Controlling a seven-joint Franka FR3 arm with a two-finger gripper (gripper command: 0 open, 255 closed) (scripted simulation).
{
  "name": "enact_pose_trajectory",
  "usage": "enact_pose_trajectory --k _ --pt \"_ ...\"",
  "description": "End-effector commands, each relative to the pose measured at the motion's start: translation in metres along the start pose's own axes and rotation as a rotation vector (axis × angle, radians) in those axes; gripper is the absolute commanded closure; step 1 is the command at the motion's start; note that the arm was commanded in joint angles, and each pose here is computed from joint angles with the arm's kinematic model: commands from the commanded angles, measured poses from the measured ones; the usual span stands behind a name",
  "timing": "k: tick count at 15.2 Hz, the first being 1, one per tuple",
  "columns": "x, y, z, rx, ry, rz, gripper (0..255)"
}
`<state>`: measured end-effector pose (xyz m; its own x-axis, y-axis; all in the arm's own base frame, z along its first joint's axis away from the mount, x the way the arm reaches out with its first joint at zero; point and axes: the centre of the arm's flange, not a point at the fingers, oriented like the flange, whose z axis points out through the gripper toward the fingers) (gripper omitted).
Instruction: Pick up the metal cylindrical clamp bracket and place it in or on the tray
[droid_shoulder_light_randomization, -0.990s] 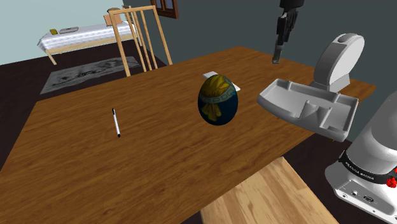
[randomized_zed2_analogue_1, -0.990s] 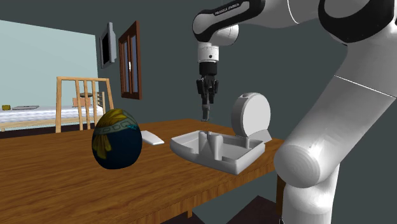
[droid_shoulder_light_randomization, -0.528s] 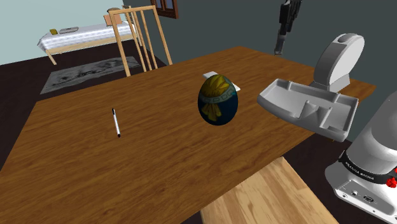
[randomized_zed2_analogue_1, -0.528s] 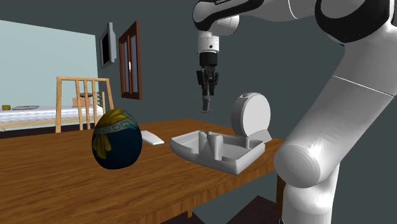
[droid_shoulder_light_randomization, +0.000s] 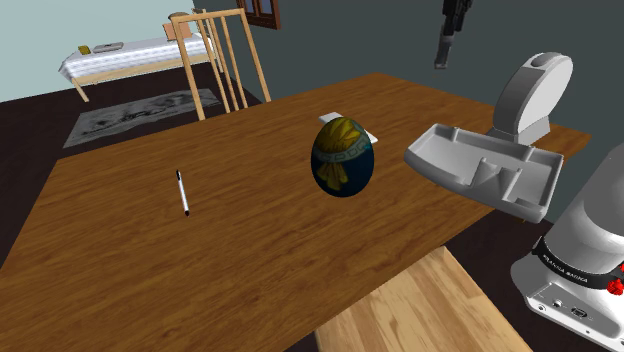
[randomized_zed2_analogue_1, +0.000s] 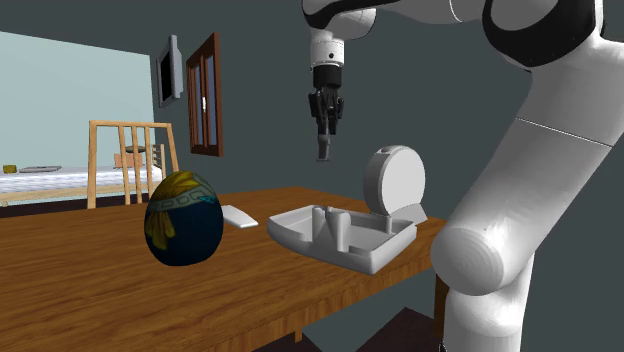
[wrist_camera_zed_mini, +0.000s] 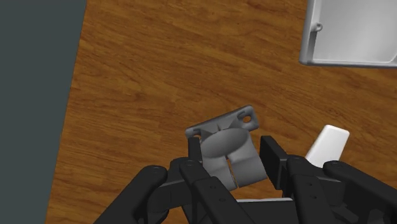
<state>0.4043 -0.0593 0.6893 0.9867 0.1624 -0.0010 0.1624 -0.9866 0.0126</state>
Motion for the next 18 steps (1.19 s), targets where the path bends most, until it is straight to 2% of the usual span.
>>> enact_pose_trajectory --k 1,3,18 --pt "-0.001 0.001 -0.011 0.0 0.0 0.0 255" --pt "-0.001 0.001 -0.017 0.0 0.0 0.0 255" --pt "-0.118 -0.157 -0.041 0.0 0.0 0.0 255"
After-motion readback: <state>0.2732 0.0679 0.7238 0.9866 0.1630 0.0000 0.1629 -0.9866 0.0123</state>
